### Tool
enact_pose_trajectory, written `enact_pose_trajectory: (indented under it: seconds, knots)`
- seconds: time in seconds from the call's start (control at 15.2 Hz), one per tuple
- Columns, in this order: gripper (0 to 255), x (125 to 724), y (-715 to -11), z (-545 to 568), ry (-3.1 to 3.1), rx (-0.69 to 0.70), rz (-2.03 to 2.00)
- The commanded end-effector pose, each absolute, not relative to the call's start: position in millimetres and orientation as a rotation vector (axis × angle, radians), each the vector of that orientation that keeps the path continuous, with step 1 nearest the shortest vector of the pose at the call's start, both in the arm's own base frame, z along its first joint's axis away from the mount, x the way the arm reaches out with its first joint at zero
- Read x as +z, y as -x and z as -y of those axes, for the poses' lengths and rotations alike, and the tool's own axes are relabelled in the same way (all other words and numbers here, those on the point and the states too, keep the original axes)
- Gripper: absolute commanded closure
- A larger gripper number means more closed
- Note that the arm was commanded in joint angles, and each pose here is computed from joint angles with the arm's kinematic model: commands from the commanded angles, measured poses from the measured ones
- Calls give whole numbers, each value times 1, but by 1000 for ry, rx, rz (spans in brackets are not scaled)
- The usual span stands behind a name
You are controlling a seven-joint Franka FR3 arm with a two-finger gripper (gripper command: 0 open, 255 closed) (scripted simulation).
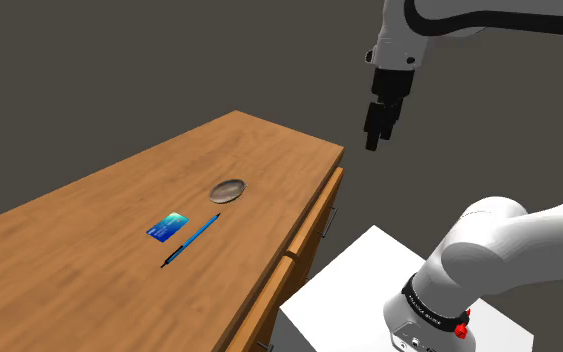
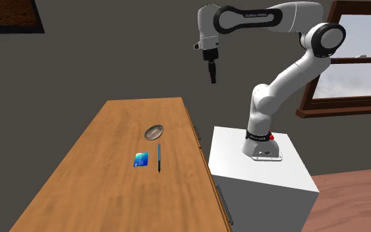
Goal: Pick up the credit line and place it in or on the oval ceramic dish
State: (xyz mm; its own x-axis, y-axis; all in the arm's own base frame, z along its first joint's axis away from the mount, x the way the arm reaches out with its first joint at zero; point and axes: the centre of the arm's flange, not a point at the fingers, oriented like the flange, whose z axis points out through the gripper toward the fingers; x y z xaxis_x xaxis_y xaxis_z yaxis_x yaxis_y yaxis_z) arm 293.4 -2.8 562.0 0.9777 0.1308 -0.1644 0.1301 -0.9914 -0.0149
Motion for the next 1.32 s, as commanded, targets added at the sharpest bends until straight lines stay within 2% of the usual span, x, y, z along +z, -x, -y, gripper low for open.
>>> enact_pose_trajectory:
  seconds: [0.0,0.59,1.25]
  knots:
    - [0,562,-293,3,3120,260,206]
    - [0,525,-288,-110,3148,171,-269]
    - [0,478,-324,-228,3090,66,-799]
